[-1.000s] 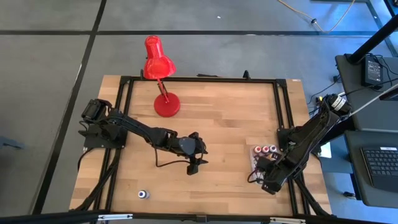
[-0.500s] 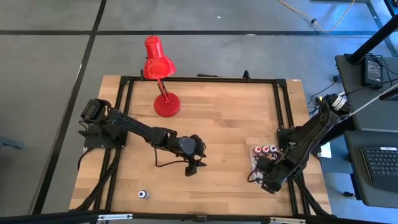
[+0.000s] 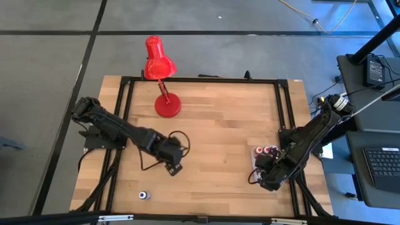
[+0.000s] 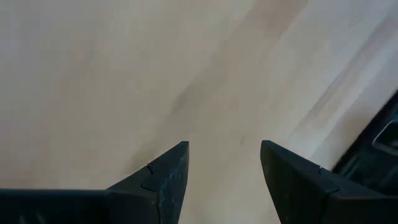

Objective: Pick & Place food coloring
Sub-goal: Put the big blue bottle into the transparent container

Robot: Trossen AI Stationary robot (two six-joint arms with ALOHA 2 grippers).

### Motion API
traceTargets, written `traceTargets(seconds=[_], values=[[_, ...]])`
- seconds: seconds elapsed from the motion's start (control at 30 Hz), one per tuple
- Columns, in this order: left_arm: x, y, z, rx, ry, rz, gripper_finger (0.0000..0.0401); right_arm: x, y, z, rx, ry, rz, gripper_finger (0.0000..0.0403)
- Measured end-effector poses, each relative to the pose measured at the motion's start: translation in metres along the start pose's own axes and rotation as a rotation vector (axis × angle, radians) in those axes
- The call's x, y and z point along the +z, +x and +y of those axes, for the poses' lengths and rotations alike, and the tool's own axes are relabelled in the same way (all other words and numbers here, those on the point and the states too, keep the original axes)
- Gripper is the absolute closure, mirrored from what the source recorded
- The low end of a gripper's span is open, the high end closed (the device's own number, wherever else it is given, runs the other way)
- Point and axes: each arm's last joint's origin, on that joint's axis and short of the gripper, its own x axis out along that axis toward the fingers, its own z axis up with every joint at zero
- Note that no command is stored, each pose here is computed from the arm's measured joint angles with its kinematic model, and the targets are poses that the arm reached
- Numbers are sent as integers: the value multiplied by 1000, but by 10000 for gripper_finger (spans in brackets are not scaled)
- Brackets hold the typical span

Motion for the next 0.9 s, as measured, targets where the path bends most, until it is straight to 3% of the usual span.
traceTargets(seconds=[0.17, 0.53, 0.63, 0.9], values=[[-37, -3, -3, 82, -179, 151, 207, 9, 1, -3, -10, -31, -14, 244], [-94, -31, -29, 119, -413, 148, 208, 27, 3, -8, -35, -75, -126, 244], [-112, -30, -33, 202, -455, 193, 208, 29, 3, -8, -38, -84, -136, 244], [-139, -28, -53, 219, -511, 187, 208, 38, 3, -8, -14, -74, -161, 244]])
